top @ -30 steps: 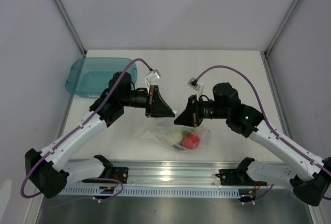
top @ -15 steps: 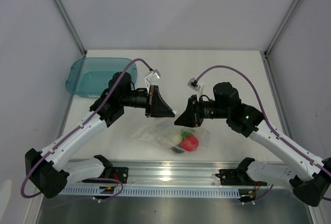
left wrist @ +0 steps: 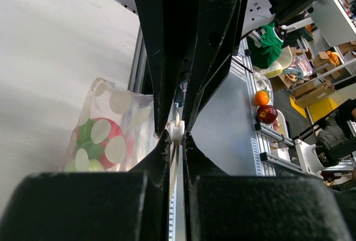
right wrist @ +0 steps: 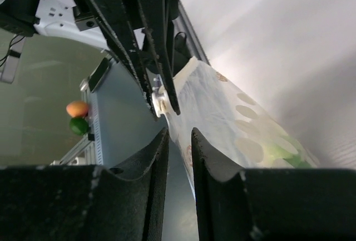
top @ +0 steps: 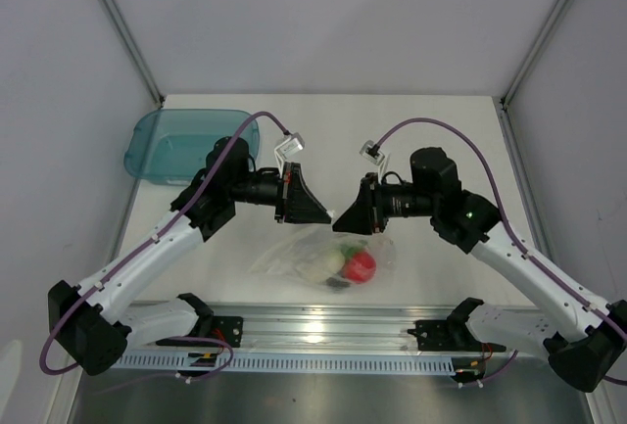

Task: Place the food in the zip-top bag and seal the zipper
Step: Zip the zipper food storage bag at the center of the board.

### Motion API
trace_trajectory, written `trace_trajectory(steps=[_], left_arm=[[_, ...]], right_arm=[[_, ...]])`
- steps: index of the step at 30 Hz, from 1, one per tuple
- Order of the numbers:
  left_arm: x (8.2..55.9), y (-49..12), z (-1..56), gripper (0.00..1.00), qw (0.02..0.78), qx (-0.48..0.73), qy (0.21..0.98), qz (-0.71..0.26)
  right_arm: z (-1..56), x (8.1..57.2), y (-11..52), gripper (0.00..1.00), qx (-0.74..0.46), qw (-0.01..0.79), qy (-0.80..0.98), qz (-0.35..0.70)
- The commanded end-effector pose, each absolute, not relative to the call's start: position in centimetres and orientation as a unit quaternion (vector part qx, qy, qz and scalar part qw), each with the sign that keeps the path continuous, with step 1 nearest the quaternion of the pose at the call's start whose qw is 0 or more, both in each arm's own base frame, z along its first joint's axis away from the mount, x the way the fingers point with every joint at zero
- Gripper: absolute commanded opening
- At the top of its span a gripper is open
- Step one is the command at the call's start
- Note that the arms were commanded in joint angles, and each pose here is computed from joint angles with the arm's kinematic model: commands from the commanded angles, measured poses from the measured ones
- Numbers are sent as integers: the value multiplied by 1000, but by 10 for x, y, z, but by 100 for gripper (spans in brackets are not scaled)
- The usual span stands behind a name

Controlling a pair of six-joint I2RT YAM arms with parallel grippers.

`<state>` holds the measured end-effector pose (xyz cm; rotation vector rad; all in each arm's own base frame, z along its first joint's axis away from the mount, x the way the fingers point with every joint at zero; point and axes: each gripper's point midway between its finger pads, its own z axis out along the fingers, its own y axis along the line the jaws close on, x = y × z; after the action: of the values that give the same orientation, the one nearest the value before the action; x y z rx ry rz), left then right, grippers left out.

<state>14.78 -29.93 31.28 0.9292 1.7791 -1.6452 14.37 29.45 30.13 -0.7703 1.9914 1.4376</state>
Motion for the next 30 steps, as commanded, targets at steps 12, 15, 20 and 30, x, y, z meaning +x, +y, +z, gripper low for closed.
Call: trace_trajectory(steps=[12, 15, 20, 30], left_arm=[[149, -299, 313, 7, 272, 353, 652, -613], [154, -296, 313, 54, 280, 335, 661, -610], [162, -294, 319, 66, 287, 318, 657, -620], [162, -295, 325, 50, 292, 315, 647, -630]], right_arm=[[330, 135, 303, 0, -332, 290, 694, 569], [332, 133, 302, 0, -330, 290, 693, 571], [327, 131, 301, 0, -326, 285, 696, 572], [326, 131, 304, 0, -318, 276, 696, 581]])
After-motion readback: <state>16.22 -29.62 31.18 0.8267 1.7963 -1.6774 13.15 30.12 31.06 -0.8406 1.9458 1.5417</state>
